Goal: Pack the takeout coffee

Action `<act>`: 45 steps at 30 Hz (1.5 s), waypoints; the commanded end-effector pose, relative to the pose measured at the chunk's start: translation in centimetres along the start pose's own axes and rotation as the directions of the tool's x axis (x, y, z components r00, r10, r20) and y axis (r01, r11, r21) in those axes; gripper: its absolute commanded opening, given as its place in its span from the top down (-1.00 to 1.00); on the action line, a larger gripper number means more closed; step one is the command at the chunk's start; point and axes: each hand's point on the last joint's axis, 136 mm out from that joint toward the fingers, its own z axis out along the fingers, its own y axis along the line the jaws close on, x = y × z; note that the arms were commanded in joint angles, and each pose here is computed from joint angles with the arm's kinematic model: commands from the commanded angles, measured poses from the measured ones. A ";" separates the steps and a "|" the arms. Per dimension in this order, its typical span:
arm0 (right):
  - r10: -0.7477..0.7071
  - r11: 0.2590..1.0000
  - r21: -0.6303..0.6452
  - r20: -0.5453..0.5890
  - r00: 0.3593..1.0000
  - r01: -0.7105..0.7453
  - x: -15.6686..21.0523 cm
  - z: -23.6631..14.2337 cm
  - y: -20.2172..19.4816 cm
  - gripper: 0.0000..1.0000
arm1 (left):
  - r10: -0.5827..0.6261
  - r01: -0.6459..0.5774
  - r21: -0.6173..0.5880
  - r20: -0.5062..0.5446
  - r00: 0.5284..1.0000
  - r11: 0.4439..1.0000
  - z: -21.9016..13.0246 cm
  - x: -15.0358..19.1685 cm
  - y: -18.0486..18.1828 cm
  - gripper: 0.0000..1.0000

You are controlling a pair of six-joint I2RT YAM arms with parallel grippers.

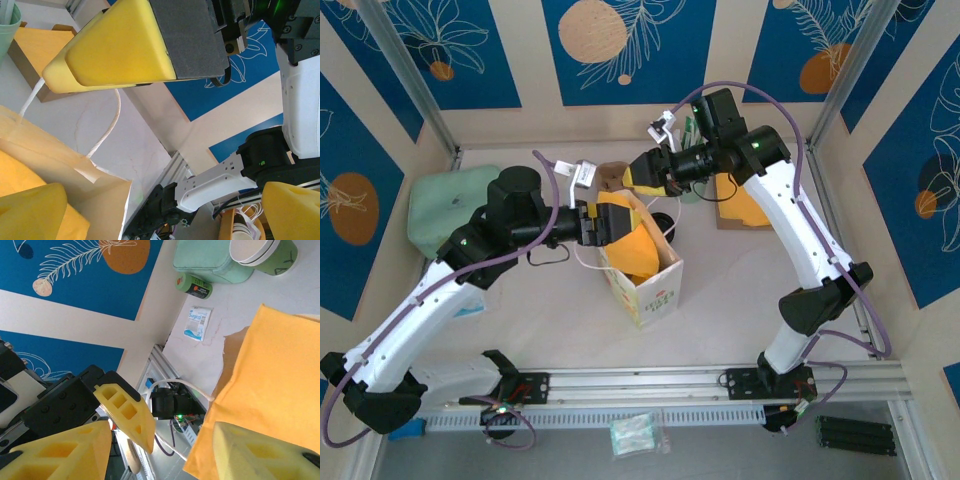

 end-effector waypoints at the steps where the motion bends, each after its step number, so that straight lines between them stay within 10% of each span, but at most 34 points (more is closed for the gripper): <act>1: -0.021 1.000 -0.017 -0.006 1.000 0.021 0.9 -0.6 1.3 -0.13 | 0.029 -0.029 0.009 0.028 0.999 1.000 -0.9 -0.3 -0.9 -0.99; 21: -0.042 0.999 -0.012 -0.014 0.999 0.042 2.2 0.9 2.5 -0.22 | 0.087 -0.025 -0.426 0.127 0.988 0.904 -5.1 -1.3 6.0 -0.99; 45: 0.199 0.915 0.377 -0.103 0.975 -0.147 4.7 11.3 -10.7 -0.24 | 0.118 -0.011 -0.473 0.198 0.973 0.881 -7.3 -2.2 6.2 -0.99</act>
